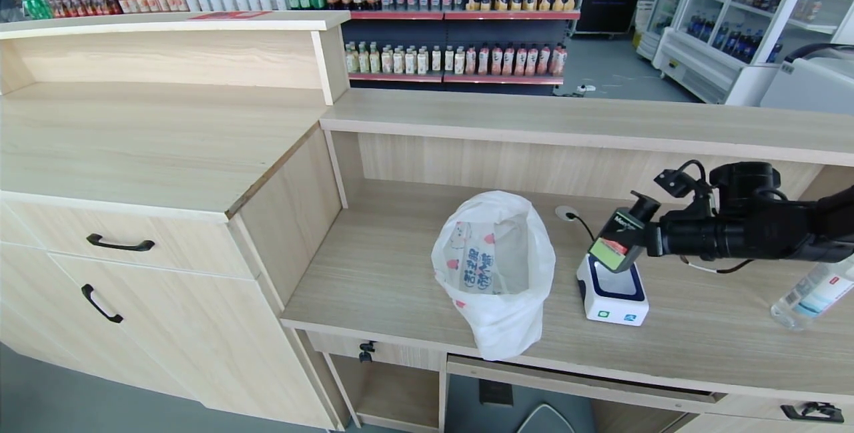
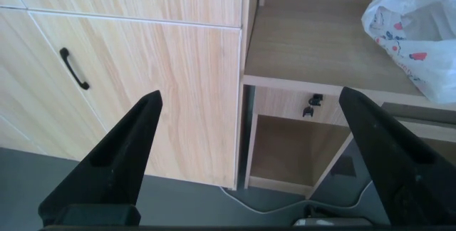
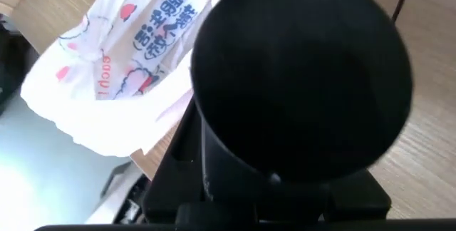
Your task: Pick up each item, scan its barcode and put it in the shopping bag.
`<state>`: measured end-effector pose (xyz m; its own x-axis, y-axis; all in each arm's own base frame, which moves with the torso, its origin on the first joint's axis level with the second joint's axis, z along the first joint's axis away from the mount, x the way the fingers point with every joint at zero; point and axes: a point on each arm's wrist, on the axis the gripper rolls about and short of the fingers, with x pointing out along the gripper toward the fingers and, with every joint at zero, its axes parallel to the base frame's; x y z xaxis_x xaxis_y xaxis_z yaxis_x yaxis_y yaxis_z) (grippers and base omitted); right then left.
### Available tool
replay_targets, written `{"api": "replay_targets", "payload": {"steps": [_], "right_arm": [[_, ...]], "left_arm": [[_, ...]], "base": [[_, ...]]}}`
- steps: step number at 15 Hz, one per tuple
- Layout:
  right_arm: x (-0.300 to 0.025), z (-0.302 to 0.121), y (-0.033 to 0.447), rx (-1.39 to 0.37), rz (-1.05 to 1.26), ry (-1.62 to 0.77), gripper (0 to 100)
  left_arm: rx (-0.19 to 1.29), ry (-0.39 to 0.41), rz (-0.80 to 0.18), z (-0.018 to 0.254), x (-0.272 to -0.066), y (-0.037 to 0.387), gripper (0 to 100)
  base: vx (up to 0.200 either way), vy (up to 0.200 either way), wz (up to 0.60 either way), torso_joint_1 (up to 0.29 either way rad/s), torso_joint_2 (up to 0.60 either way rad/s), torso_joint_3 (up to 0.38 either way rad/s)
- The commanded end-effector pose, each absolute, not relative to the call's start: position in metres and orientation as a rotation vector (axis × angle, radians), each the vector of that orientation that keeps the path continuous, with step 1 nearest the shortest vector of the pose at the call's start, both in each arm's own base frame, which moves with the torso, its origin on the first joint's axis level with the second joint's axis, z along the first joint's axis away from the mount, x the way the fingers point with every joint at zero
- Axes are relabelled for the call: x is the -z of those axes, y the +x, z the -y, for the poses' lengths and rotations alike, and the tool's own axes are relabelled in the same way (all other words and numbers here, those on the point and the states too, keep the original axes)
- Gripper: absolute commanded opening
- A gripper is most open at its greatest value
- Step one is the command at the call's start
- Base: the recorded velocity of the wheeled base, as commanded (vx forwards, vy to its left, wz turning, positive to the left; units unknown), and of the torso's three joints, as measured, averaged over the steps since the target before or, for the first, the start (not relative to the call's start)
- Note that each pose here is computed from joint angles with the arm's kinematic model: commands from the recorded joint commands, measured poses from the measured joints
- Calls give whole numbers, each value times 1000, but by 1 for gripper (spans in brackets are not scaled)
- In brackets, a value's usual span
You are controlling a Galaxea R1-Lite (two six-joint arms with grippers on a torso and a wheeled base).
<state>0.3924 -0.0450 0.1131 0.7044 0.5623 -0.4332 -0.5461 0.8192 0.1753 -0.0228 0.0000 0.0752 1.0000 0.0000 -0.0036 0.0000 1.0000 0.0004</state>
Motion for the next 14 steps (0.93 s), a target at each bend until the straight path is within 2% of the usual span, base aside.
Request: {"api": "replay_targets", "payload": {"steps": [1,5,7,8,10,12,14], "right_arm": [[-147,59,341,-545,-339,-181,0],[-169,87,299,-404,-254,-552,0],[-171,88,300,-407,-241,-577,0],[-179,69,311,-429,-159,-607,0],[-181,40,335,-440,-96,-542,0],[-172,-2,372,-510,-121,-344,0],[-143,-21,395,-561,-183,-282,0]], "left_arm": [[0,0,-3,0,-75,-23,100],[0,0,-3,0,-75,-23,100],[0,0,-3,0,-75,-23,100],[0,0,-3,0,-75,-23,100],[0,0,-2,0,-75,-23,100],[0,0,-3,0,-75,-23,100],[0,0,-3,0,-75,-23,100]], "base": [[0,0,0,0,0,0],[0,0,0,0,0,0],[0,0,600,2,0,5],[0,0,600,2,2,2],[0,0,600,2,0,2],[0,0,0,0,0,0],[0,0,0,0,0,0]]}}
